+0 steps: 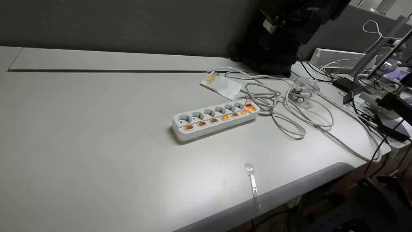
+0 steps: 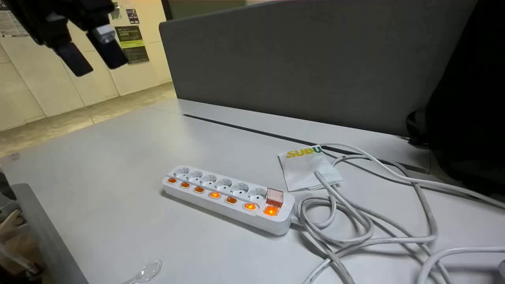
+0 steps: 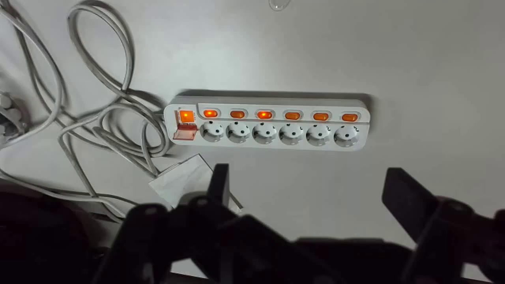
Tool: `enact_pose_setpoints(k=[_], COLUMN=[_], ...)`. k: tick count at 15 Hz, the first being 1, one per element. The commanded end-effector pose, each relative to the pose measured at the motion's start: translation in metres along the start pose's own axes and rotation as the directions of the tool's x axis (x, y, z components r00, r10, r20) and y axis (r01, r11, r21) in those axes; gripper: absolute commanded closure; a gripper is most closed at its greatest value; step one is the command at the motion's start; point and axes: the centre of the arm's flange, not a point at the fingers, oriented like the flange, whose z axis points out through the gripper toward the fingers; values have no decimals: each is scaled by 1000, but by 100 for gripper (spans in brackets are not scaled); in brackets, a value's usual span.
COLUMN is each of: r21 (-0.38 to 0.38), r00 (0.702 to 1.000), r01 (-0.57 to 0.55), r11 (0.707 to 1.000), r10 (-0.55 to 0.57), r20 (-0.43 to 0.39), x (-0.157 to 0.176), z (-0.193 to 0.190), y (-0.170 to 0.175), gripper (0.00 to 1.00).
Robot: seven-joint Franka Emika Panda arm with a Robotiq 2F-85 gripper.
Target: Turn off the middle switch on the adapter
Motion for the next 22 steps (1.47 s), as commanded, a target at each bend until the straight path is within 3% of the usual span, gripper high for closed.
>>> enact_pose_setpoints(k=[1, 12, 16, 19, 20, 21, 22], r21=[0, 0, 15, 45, 72, 86, 96], r00=[1000, 1000, 1000, 993, 988, 984, 980], r01=[0, 0, -13, -12, -9, -20, -31], r11=[1000, 1000, 1000, 999, 997, 996, 995], r10=[0, 0, 13, 7, -2, 5, 11], r20=[0, 0, 26, 114, 152, 178, 197], x=[0, 0, 7, 9, 8, 7, 5], z=[0, 0, 31, 70, 85, 97, 109], y=[0, 0, -6, -10, -12, -15, -17], gripper=[0, 0, 0, 0, 2, 25, 27])
